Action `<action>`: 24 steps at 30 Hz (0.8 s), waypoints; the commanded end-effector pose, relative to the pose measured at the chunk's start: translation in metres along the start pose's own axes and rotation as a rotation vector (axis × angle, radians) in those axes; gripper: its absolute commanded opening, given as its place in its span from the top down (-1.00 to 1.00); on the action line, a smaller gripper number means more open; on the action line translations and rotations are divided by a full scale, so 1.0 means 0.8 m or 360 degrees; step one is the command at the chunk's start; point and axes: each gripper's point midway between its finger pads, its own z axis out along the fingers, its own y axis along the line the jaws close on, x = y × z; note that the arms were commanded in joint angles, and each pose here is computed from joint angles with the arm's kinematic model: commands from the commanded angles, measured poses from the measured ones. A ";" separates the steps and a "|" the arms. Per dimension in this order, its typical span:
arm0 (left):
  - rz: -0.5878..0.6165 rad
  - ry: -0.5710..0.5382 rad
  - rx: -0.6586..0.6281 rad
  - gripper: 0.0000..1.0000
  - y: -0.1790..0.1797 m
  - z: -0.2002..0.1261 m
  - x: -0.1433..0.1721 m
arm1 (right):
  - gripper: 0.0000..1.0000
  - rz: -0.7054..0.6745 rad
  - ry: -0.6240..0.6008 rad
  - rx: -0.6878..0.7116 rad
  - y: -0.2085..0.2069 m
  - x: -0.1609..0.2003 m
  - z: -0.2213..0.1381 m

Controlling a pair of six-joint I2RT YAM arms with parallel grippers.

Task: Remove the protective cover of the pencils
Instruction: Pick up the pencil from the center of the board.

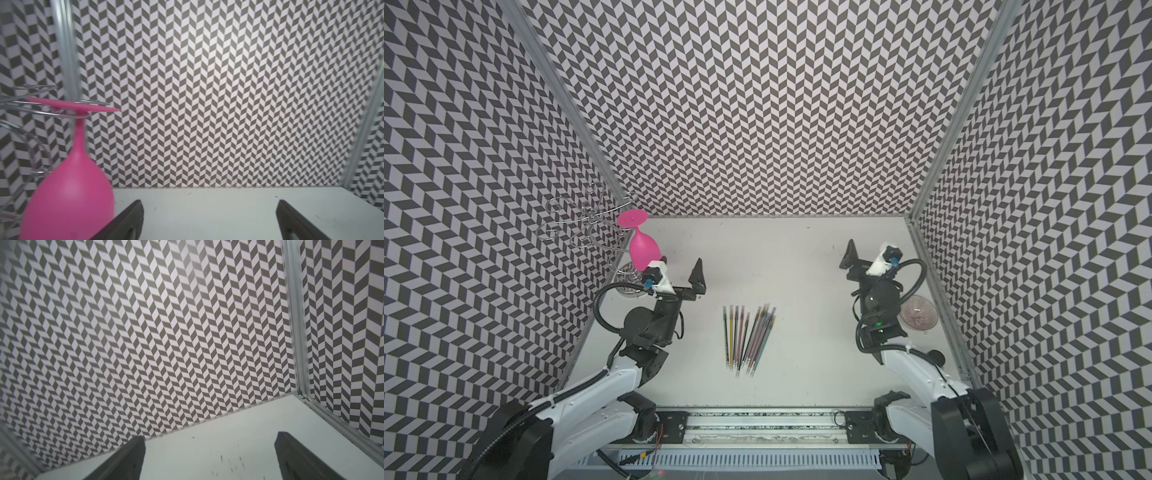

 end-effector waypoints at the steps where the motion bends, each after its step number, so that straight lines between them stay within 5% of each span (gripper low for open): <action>1: -0.0019 0.0236 0.0134 -0.99 -0.042 -0.014 0.039 | -0.99 0.0190 0.0335 0.0016 -0.003 0.047 -0.008; 7: -0.0194 0.0360 0.0161 -0.99 -0.053 -0.035 0.075 | -0.99 0.0297 0.0726 -0.0690 0.090 0.088 -0.047; 14: -0.0261 0.0304 0.0035 -0.99 -0.027 -0.044 0.073 | -0.98 0.0262 0.1355 -0.0740 0.147 0.197 -0.095; 17: -0.0284 0.0336 0.0037 -0.99 -0.030 -0.040 0.075 | -0.80 0.0144 0.1572 -0.0732 0.174 0.244 -0.116; 24: -0.0282 0.0368 0.0156 -0.99 -0.048 -0.038 0.075 | 0.13 -0.0113 0.1820 -0.0520 0.197 0.316 -0.127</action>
